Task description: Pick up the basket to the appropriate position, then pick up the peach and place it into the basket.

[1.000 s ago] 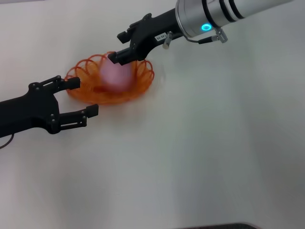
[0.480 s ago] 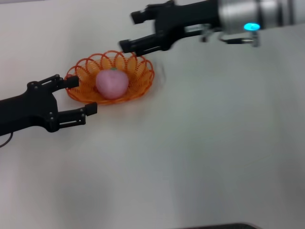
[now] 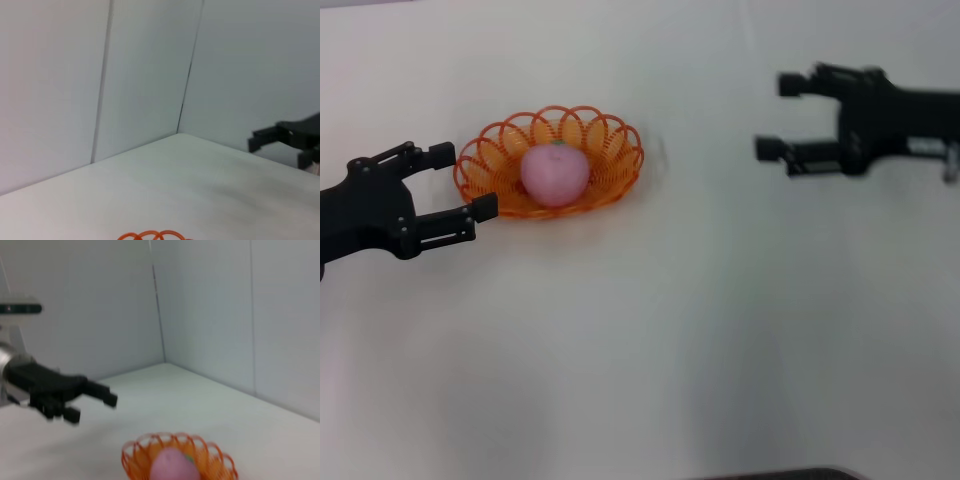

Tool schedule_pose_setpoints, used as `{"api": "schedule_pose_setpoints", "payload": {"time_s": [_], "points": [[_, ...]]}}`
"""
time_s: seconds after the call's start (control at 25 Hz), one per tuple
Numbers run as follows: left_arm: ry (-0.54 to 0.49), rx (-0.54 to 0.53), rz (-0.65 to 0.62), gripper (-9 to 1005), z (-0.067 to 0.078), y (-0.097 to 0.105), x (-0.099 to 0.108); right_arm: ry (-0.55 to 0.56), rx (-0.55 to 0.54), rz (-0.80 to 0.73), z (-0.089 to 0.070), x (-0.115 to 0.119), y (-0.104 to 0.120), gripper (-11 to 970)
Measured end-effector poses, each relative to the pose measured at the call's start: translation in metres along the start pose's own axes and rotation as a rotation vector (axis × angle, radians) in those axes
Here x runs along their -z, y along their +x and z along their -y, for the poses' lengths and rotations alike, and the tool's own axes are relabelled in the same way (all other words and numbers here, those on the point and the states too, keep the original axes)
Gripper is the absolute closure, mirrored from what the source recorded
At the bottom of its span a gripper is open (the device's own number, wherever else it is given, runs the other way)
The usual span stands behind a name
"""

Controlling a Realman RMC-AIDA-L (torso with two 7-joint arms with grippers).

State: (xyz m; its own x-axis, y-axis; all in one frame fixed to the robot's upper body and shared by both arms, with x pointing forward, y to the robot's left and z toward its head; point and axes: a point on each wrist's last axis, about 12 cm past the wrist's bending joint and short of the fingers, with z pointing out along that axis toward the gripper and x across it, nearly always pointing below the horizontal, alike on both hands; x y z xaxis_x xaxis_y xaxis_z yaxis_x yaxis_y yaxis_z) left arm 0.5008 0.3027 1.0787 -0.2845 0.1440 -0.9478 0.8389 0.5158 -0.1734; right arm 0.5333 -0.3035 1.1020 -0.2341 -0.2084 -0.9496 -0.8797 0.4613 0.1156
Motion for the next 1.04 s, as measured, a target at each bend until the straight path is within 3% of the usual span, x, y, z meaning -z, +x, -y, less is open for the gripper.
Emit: {"api": "schedule_pose_setpoints", "payload": {"time_s": [0.12,0.28,1.04], "points": [[-0.007,0.010,-0.002,121,0.000,0.001,0.000,0.039,0.025,0.007,-0.010,0.016,0.020,17],[-0.016,0.020,-0.005,120,-0.001,0.002,0.000,0.057,0.029,0.010,-0.015,0.025,0.029,17],[-0.010,0.035,-0.008,124,0.000,0.003,-0.001,0.044,0.032,-0.013,-0.008,0.021,0.027,17]]}}
